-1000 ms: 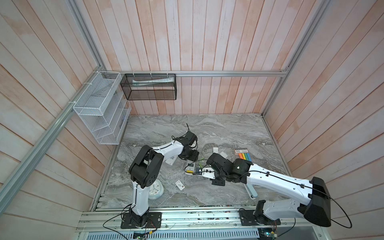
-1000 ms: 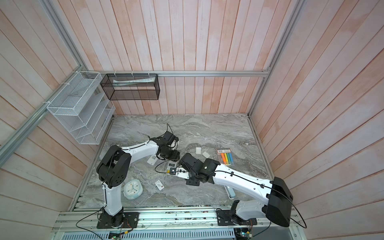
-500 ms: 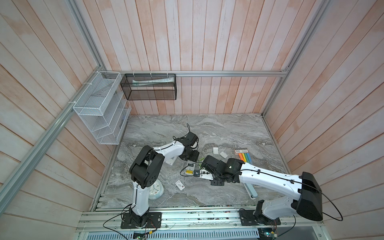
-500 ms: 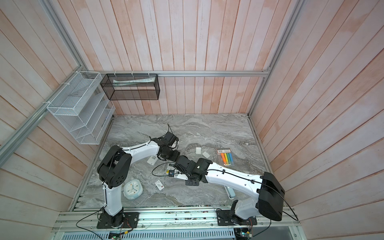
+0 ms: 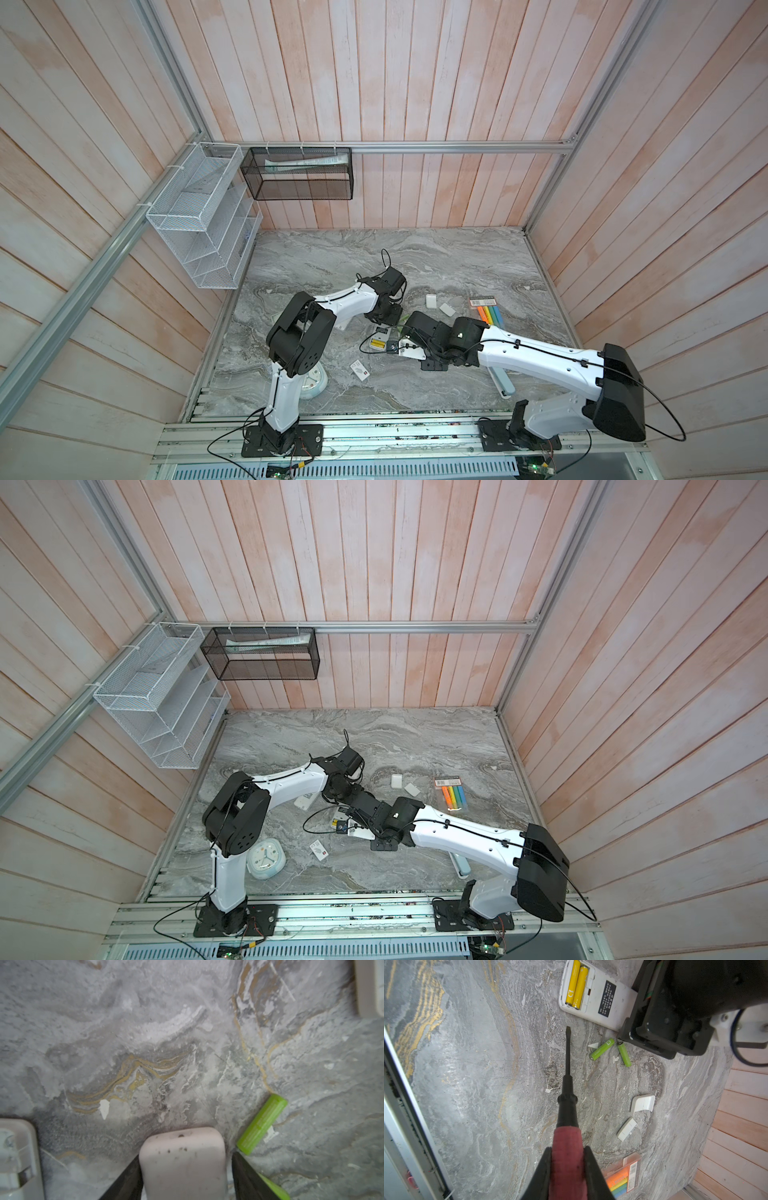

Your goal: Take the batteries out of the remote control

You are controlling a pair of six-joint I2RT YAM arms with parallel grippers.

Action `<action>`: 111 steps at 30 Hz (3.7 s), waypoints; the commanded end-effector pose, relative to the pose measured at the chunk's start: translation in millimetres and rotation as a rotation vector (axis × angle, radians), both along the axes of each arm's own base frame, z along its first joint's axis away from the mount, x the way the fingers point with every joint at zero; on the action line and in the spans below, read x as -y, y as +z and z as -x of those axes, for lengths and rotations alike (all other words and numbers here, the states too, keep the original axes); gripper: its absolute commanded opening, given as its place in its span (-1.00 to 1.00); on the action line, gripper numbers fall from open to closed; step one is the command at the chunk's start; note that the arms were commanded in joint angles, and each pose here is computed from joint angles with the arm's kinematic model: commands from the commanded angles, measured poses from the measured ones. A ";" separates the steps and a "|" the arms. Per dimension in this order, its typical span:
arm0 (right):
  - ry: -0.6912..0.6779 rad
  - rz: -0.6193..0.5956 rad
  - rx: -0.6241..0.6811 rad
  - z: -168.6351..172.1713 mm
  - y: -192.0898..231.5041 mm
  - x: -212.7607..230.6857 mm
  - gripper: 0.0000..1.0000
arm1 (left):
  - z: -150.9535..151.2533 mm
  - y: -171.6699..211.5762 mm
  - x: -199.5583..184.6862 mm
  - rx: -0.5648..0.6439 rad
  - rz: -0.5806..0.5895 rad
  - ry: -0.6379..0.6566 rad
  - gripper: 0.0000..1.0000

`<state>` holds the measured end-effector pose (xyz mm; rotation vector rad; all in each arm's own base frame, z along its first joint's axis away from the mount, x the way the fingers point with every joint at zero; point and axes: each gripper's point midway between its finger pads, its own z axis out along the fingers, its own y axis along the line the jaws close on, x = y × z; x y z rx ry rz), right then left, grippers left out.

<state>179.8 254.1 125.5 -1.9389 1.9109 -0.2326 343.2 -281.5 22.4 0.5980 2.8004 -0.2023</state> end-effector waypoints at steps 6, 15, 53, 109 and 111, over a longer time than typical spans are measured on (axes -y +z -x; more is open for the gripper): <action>0.011 -0.019 0.067 -10.4 13.2 -12.8 -1.00 | 23.0 -31.3 -16.0 -0.110 -0.087 0.031 0.25; 0.041 -0.008 0.086 -17.3 10.9 -25.7 -1.00 | 25.0 -35.9 -20.0 -0.114 -0.102 0.041 0.21; 0.026 0.110 0.017 -15.2 4.2 -23.1 -1.00 | 30.5 -42.4 -28.8 -0.095 -0.208 0.070 0.11; 0.030 0.109 0.001 -15.3 -0.9 -25.4 -1.00 | 34.5 -44.5 -30.9 -0.087 -0.300 0.064 0.09; 0.032 0.106 -0.004 -14.9 -0.1 -26.5 -1.00 | 34.6 -44.6 -31.0 -0.088 -0.300 0.064 0.09</action>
